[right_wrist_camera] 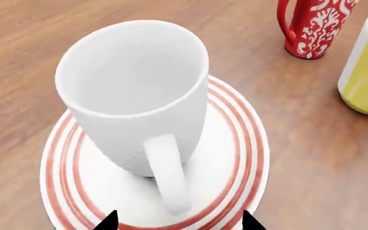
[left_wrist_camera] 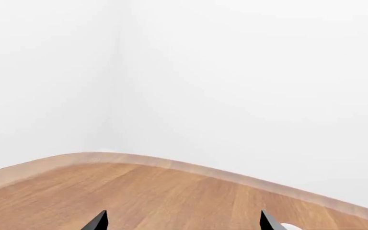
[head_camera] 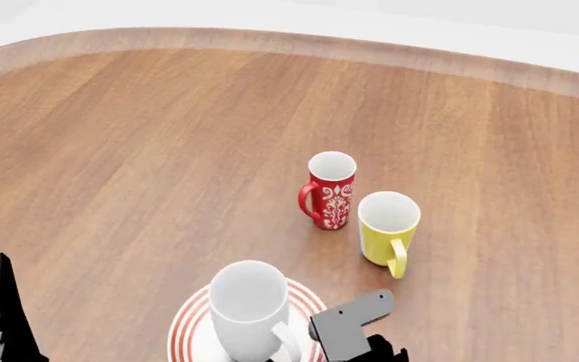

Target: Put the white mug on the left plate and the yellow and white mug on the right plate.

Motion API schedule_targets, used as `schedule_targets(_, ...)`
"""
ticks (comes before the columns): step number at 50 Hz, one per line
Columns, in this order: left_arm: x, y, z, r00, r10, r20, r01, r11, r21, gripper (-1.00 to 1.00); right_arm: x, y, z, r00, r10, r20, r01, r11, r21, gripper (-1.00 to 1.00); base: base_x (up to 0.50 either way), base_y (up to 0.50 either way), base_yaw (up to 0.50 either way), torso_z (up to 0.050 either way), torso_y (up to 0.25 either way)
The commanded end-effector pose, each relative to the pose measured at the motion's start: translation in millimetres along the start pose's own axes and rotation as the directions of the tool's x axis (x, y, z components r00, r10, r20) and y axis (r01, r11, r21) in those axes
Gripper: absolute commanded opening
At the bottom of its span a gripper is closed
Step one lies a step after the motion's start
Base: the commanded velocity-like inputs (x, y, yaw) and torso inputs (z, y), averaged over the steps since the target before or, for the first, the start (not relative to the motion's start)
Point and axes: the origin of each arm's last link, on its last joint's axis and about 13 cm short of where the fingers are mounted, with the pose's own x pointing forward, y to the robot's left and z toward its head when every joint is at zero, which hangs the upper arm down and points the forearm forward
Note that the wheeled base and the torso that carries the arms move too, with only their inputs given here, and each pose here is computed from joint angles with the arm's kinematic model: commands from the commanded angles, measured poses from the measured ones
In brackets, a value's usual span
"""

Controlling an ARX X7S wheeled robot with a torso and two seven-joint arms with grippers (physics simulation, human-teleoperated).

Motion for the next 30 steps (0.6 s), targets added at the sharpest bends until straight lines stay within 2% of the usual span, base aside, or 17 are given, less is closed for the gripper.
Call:
schedule_targets(1, -1, -1.2, 0, 1.0, -0.004, 0.001, 0.004, 1.0, 0.002, 1.0, -51, 12.6, -18, 0.997, 0.011, 0.078, -0.009, 1.0, -0.019, 1.0, 0.0, 0.0, 0.0, 0.0, 0.0)
schedule_targets(5, -2, -1.8, 0, 1.0, -0.005, 0.002, 0.005, 1.0, 0.003, 1.0, -78, 16.7, -19, 0.985, 0.02, 0.173, -0.019, 1.0, -0.003, 1.0, 0.0, 0.0, 0.0, 0.0, 0.0)
schedule_targets(10, -1, -1.8, 0, 1.0, -0.01, 0.002, 0.01, 1.0, 0.007, 1.0, -110, 22.0, -13, 0.949, 0.013, 0.315, -0.018, 1.0, 0.012, 1.0, 0.0, 0.0, 0.0, 0.0, 0.0)
schedule_targets(13, 0, -1.2, -1, 1.0, -0.009, 0.002, 0.009, 1.0, 0.006, 1.0, -116, 23.4, -11, 0.938, 0.009, 0.346, -0.012, 1.0, 0.006, 1.0, 0.0, 0.0, 0.0, 0.0, 0.0)
schedule_targets(21, 0, -0.6, 0, 1.0, -0.015, 0.002, 0.015, 1.0, 0.006, 1.0, -133, 29.0, -5, 0.853, -0.026, 0.52, 0.03, 1.0, 0.001, 1.0, 0.0, 0.0, 0.0, 0.0, 0.0)
schedule_targets(25, 0, -0.5, 0, 1.0, -0.019, 0.003, 0.019, 1.0, 0.008, 1.0, -137, 32.2, -3, 0.831, -0.026, 0.556, 0.03, 1.0, 0.001, 1.0, 0.0, 0.0, 0.0, 0.0, 0.0)
schedule_targets(30, 1, 0.4, 0, 1.0, -0.021, 0.006, 0.021, 1.0, 0.006, 1.0, -148, 38.6, 2, 0.778, -0.043, 0.626, 0.051, 0.999, 0.005, 1.0, 0.0, 0.0, 0.0, 0.0, 0.0)
